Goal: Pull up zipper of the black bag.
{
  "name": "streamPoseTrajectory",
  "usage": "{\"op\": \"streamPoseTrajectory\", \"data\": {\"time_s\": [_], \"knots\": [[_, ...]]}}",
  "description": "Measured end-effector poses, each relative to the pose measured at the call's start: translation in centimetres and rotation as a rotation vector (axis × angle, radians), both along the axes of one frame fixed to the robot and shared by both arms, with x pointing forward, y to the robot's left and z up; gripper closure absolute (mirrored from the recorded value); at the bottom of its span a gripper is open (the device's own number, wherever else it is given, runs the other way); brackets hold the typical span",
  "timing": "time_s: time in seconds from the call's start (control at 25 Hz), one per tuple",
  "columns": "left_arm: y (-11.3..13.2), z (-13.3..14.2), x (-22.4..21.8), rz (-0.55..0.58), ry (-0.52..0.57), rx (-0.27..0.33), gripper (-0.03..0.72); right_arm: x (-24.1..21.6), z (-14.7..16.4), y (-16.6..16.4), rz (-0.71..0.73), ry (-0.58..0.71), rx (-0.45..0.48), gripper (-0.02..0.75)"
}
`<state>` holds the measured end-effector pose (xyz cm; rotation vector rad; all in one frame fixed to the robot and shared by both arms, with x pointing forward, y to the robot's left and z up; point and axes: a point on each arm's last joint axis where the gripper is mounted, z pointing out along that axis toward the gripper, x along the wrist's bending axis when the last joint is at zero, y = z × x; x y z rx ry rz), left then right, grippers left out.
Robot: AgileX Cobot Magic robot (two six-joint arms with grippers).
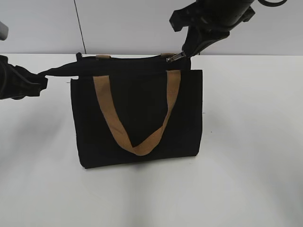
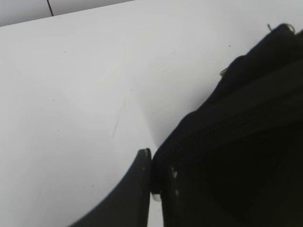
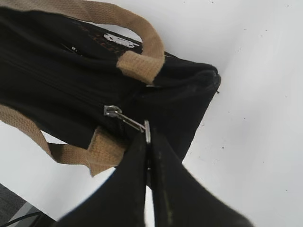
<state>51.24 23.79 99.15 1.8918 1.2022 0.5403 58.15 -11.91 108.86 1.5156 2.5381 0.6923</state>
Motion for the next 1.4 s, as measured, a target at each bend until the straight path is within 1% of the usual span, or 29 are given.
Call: {"op": "streamPoseTrajectory", "data": {"time_s": [0.08, 0.12, 0.16, 0.2, 0.24, 0.28, 0.36, 0.4, 0.44, 0.52, 0.68, 0.76, 0.84, 1.0, 1.08, 1.16, 1.28, 1.4], "knots": [[0.0, 0.0, 0.0, -0.003, 0.0, -0.003, 0.669, -0.2, 0.3, -0.1, -0.004, -0.003, 0.004, 0.749], [0.0, 0.0, 0.0, -0.004, 0.0, -0.004, 0.661, -0.2, 0.4, -0.1, -0.005, -0.003, 0.006, 0.734], [0.0, 0.0, 0.0, 0.0, 0.0, -0.005, 0.641, -0.3, 0.5, -0.1, -0.005, -0.006, 0.007, 0.708], [0.1, 0.0, 0.0, 0.009, 0.0, 0.0, 0.591, -0.3, 0.7, -0.3, -0.007, -0.012, 0.005, 0.658], [0.2, 0.0, 0.1, 0.016, 0.002, 0.001, 0.502, -0.4, 0.9, -0.4, -0.005, -0.018, 0.005, 0.582], [0.3, -0.1, 0.1, 0.023, 0.005, 0.001, 0.381, -0.4, 1.1, -0.5, 0.002, -0.024, 0.009, 0.503], [0.3, -0.2, 0.1, 0.027, 0.009, -0.002, 0.16, -0.5, 1.2, -0.5, 0.031, -0.031, 0.001, 0.298], [0.3, -0.2, 0.1, 0.031, 0.011, -0.006, 0.11, -0.6, 1.3, -0.5, 0.042, -0.032, -0.003, 0.211], [0.3, -0.2, 0.1, 0.039, 0.016, -0.013, 0.094, -0.7, 1.4, -0.6, 0.05, -0.035, -0.006, 0.162], [0.3, -0.2, 0.1, 0.053, 0.028, -0.025, 0.101, -1.0, 1.7, -0.8, 0.058, -0.034, -0.014, 0.12], [0.4, -0.3, -0.2, 0.076, 0.078, -0.044, 0.122, -2.3, 3.7, -1.8, 0.066, -0.075, -0.044, 0.119], [0.4, 0.2, -0.6, 0.119, 0.103, -0.1, 0.125, -3.3, 5.0, -2.5, 0.07, -0.097, -0.066, 0.122], [0.3, 1.1, -1.0, 0.126, 0.093, -0.135, 0.132, -4.4, 6.0, -3.3, 0.071, -0.111, -0.094, 0.125], [0.3, 3.7, -2.2, 0.115, 0.013, -0.174, 0.186, -7.8, 7.1, -4.7, 0.08, -0.144, -0.112, 0.14], [0.4, 5.2, -3.0, 0.111, -0.045, -0.184, 0.212, -9.8, 6.9, -5.2, 0.082, -0.141, -0.106, 0.142], [0.3, 6.4, -3.8, 0.094, -0.089, -0.196, 0.223, -12.1, 6.8, -5.7, 0.081, -0.15, -0.089, 0.142], [-0.5, 7.6, -4.9, 0.074, -0.149, -0.195, 0.228, -15.5, 5.8, -6.6, 0.092, -0.147, -0.074, 0.142], [-2.2, 8.3, -5.7, 0.036, -0.19, -0.181, 0.232, -18.5, 4.8, -7.8, 0.093, -0.144, -0.059, 0.142]]}}
